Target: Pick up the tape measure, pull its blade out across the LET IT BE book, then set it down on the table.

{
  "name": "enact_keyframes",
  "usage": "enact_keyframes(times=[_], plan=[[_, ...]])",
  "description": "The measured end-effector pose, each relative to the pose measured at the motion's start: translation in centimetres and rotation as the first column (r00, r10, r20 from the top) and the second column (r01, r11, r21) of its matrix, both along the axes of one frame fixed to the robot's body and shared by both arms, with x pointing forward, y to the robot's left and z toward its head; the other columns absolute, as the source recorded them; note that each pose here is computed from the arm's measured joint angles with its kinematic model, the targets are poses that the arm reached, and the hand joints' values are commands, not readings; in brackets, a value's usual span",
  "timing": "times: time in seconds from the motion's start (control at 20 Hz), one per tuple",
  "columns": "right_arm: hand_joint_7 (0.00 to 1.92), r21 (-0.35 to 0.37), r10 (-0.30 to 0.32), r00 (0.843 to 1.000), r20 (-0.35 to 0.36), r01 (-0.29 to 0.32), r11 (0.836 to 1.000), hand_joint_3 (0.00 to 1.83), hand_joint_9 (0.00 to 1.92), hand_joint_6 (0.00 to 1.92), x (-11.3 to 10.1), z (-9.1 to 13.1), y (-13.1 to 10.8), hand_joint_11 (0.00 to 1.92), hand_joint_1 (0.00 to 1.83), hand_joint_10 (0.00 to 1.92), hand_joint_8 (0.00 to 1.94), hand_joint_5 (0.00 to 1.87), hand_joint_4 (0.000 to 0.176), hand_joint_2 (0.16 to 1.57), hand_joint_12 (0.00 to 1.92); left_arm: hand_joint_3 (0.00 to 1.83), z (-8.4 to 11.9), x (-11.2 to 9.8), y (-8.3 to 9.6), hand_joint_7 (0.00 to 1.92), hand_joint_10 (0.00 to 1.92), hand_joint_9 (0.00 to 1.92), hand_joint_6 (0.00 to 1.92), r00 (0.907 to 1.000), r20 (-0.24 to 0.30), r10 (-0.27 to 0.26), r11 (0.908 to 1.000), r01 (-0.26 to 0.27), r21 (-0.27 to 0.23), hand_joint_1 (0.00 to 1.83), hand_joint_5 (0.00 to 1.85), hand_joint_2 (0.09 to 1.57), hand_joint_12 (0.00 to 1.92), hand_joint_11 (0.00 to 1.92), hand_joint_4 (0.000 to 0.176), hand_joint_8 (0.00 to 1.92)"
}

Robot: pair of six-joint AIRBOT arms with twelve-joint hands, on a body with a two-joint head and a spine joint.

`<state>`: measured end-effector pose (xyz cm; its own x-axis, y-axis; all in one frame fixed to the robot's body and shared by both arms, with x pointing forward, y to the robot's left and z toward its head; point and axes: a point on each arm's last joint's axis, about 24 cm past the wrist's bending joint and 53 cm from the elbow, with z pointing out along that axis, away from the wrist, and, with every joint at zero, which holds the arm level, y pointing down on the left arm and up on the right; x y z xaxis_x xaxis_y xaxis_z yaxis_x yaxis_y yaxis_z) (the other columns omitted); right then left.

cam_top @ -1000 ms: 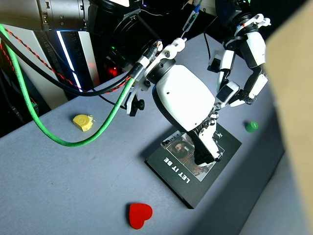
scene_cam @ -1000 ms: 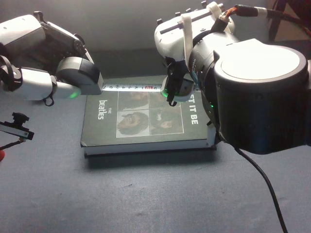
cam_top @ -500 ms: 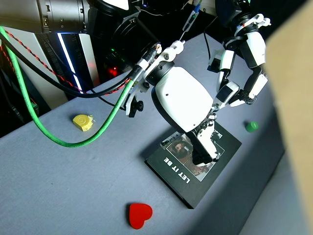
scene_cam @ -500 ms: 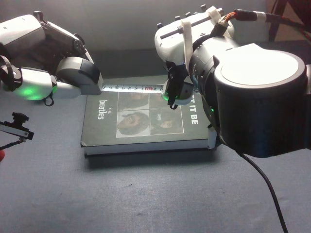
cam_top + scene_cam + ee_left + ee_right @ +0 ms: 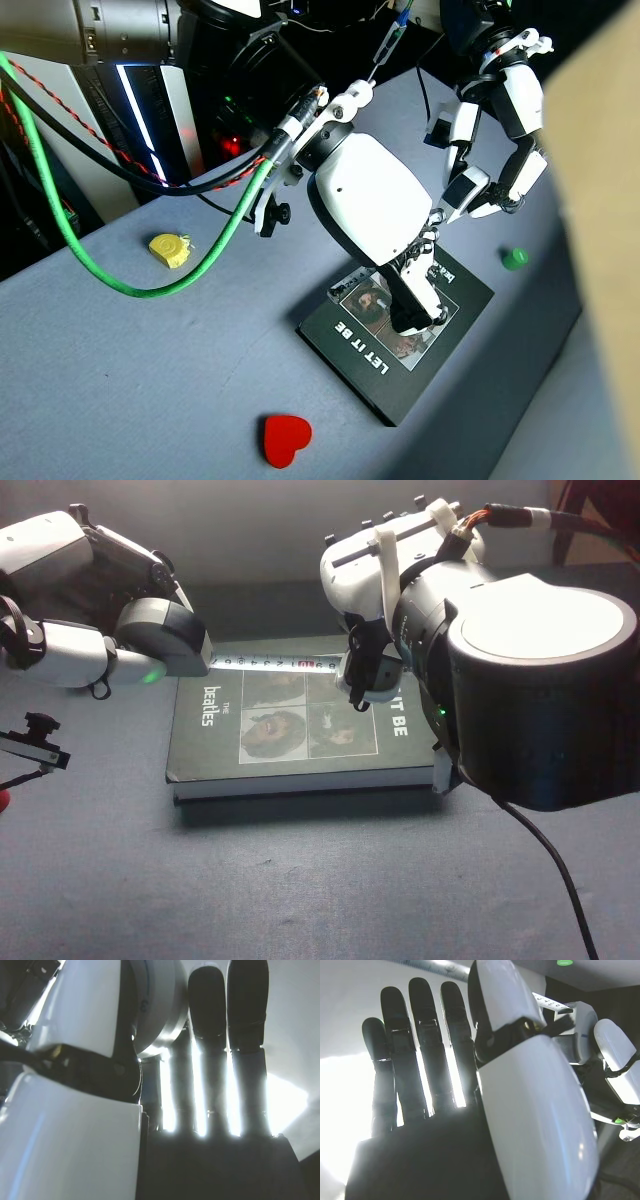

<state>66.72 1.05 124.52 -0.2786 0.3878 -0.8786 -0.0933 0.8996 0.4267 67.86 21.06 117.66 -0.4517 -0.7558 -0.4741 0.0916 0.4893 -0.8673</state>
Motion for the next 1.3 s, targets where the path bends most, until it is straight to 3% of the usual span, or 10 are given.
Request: enact_keyframes(times=[0.9, 0.95, 1.0, 1.05, 1.1, 1.3], plan=[[0.85, -0.003, 0.002, 1.0, 0.001, -0.002, 1.0, 0.01, 0.72, 0.02, -0.05, 0.01, -0.02, 0.23, 0.99, 0.22, 0.02, 0.78, 0.0, 1.17, 1.32, 0.0, -0.13, -0.04, 0.04, 0.99, 1.16, 1.01, 0.71, 1.0, -0.007, 0.002, 1.0, -0.002, -0.007, 1.38, 1.06, 1.08, 0.98, 0.97, 0.0, 0.88], [0.88, -0.003, 0.002, 1.0, 0.001, -0.002, 1.0, 0.01, 0.77, 1.04, -0.05, 0.01, -0.02, 0.32, 1.13, 0.36, 0.93, 0.76, 0.0, 1.19, 1.36, 0.0, -0.13, -0.04, 0.04, 0.99, 1.16, 1.01, 0.71, 1.0, -0.007, 0.002, 1.0, -0.002, -0.007, 1.38, 1.06, 1.08, 0.98, 0.97, 0.0, 0.88], [0.85, -0.003, 0.002, 1.0, 0.001, -0.002, 1.0, 0.0, 0.77, 1.27, -0.05, 0.01, -0.02, 0.4, 1.15, 0.62, 1.12, 0.78, 0.018, 1.2, 1.42, 0.0, -0.11, 0.02, 0.14, 0.99, 1.15, 1.01, 0.71, 1.0, -0.006, 0.004, 1.0, -0.004, -0.007, 1.38, 1.06, 1.08, 0.99, 0.98, 0.0, 0.88], [0.84, -0.003, 0.005, 1.0, 0.001, -0.005, 1.0, 0.0, 0.74, 1.31, -0.07, 0.02, 0.03, 0.45, 1.16, 0.8, 1.15, 0.81, 0.015, 1.2, 1.46, 0.0, -0.08, 0.1, 0.26, 0.99, 1.15, 1.01, 0.71, 1.0, -0.005, 0.006, 1.0, -0.006, -0.006, 1.38, 1.06, 1.08, 0.99, 0.98, 0.0, 0.88], [0.86, -0.003, 0.004, 1.0, 0.001, -0.004, 1.0, 0.0, 0.73, 1.28, -0.08, 0.02, 0.02, 0.49, 1.17, 0.91, 1.14, 0.83, 0.023, 1.19, 1.48, 0.0, -0.05, 0.15, 0.36, 0.99, 1.15, 1.01, 0.71, 1.0, -0.004, 0.008, 0.9999, -0.008, -0.006, 1.38, 1.06, 1.08, 0.99, 0.98, 0.0, 0.89], [0.87, -0.003, 0.003, 1.0, 0.001, -0.003, 1.0, 0.0, 0.71, 1.24, -0.03, 0.02, -0.1, 0.49, 1.17, 0.99, 1.18, 0.82, 0.032, 1.19, 1.51, 0.0, -0.05, 0.17, 0.39, 0.99, 1.15, 1.02, 0.71, 1.0, -0.004, 0.009, 1.0, -0.009, -0.005, 1.38, 1.05, 1.08, 0.99, 0.99, 0.0, 0.89]])
